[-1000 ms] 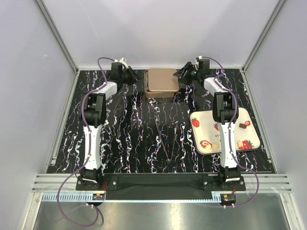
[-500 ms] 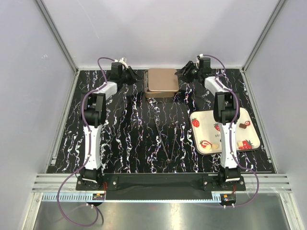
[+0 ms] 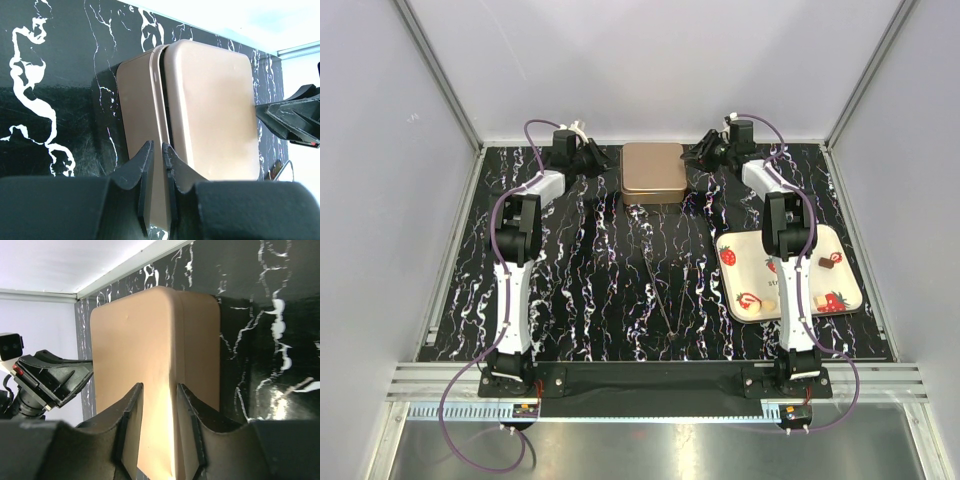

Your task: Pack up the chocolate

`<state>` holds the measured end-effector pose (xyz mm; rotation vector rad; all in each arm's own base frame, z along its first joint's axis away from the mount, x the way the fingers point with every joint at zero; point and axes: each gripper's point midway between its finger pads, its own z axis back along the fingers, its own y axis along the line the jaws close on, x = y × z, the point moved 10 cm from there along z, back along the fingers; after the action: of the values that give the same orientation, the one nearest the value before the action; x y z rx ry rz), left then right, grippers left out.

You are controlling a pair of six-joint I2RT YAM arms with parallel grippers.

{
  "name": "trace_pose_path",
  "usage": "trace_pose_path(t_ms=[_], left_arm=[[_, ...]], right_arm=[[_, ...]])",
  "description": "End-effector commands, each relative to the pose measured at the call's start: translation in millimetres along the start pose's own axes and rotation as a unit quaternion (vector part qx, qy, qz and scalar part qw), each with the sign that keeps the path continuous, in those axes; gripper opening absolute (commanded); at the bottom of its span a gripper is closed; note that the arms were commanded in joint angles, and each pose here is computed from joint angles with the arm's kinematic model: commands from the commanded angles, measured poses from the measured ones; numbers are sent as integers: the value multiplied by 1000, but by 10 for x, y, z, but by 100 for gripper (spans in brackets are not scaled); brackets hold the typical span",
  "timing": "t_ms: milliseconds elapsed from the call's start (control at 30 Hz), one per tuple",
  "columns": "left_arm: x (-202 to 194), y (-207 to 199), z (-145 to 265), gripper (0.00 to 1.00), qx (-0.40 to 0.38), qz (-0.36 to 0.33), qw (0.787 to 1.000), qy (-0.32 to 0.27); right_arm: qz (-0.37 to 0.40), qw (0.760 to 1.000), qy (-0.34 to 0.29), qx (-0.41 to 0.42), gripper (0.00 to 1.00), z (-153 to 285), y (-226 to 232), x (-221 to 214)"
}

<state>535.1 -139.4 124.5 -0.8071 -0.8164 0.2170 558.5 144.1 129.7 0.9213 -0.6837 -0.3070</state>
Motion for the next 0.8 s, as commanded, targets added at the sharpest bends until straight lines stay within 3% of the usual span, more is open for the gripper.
trace_pose_path(t_ms=[0,333,600,767], left_arm=[[34,-95,40,16,-17,-16,1000,-5],[-12,-51,4,16,-11,-17,1000,2],[221,-166,226,16,14,-42,999,-23],[323,-430,354,16,-8,-69,997,-40]], right_arm=[[32,999,-12,35,39,18,380,57],[28,999,2,31,39,-66,372,-38],[41,999,-3,34,38,17,468,19],[53,996,3,75,28,108,655,67]])
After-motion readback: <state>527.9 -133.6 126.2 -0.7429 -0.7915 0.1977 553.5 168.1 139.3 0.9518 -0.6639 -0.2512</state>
